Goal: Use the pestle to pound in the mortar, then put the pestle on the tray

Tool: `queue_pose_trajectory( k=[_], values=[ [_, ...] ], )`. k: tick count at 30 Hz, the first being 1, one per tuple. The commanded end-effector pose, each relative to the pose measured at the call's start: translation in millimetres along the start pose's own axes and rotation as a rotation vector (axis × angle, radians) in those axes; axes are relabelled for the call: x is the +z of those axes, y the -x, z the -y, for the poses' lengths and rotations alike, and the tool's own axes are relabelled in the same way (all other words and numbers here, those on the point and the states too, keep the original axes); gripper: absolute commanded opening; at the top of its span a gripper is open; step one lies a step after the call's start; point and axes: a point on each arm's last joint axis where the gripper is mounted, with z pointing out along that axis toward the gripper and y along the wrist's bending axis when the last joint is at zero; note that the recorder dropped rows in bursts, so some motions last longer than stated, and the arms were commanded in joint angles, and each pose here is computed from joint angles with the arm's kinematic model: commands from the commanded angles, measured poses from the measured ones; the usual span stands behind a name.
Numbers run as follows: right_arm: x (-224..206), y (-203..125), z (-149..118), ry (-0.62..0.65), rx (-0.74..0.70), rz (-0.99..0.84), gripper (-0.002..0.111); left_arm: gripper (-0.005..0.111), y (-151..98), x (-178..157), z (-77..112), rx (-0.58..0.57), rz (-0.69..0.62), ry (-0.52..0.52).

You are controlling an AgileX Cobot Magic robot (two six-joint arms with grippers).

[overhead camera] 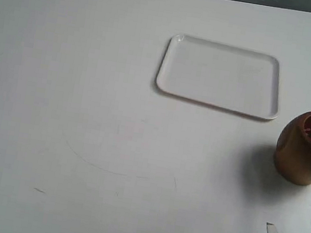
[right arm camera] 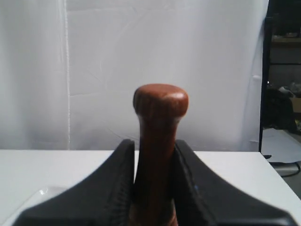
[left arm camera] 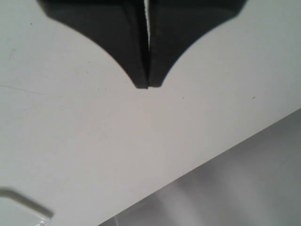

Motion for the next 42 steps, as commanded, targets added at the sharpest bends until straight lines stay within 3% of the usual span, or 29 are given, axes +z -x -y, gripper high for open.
queue_pose_trajectory(
  k=[1,6,9,12,14,18,22,33,39,42],
  values=[
    [-2,11,4,-0.028,-0.003,0.137,0.0,0.0,0,0,0.6,-0.012,0.007,-0.008],
    [-1,8,5,-0.047,-0.004,0.111,0.0,0.0,0,0,0.6,-0.012,0.007,-0.008],
    [18,15,-10,-0.076,-0.113,-0.038,0.0,0.0,0,0,0.6,-0.012,0.007,-0.008],
    [33,14,-26,-0.083,-0.163,-0.033,0.0,0.0,0,0,0.6,-0.012,0.007,-0.008],
    [41,1,-26,-0.178,-0.12,-0.057,0.0,0.0,0,0,0.6,-0.012,0.007,-0.008],
    [58,-28,-22,-0.233,-0.014,-0.121,0.0,0.0,0,0,0.6,-0.012,0.007,-0.008],
    [64,-43,-25,-0.144,0.022,-0.158,0.0,0.0,0,0,0.6,-0.012,0.007,-0.008],
    [69,-93,-27,-0.156,-0.048,-0.346,0.0,0.0,0,0,0.6,-0.012,0.007,-0.008],
    [70,-80,-29,-0.127,-0.052,-0.289,0.0,0.0,0,0,0.6,-0.012,0.007,-0.008],
    [66,-44,-26,-0.108,-0.042,-0.133,0.0,0.0,0,0,0.6,-0.012,0.007,-0.008]
  ],
)
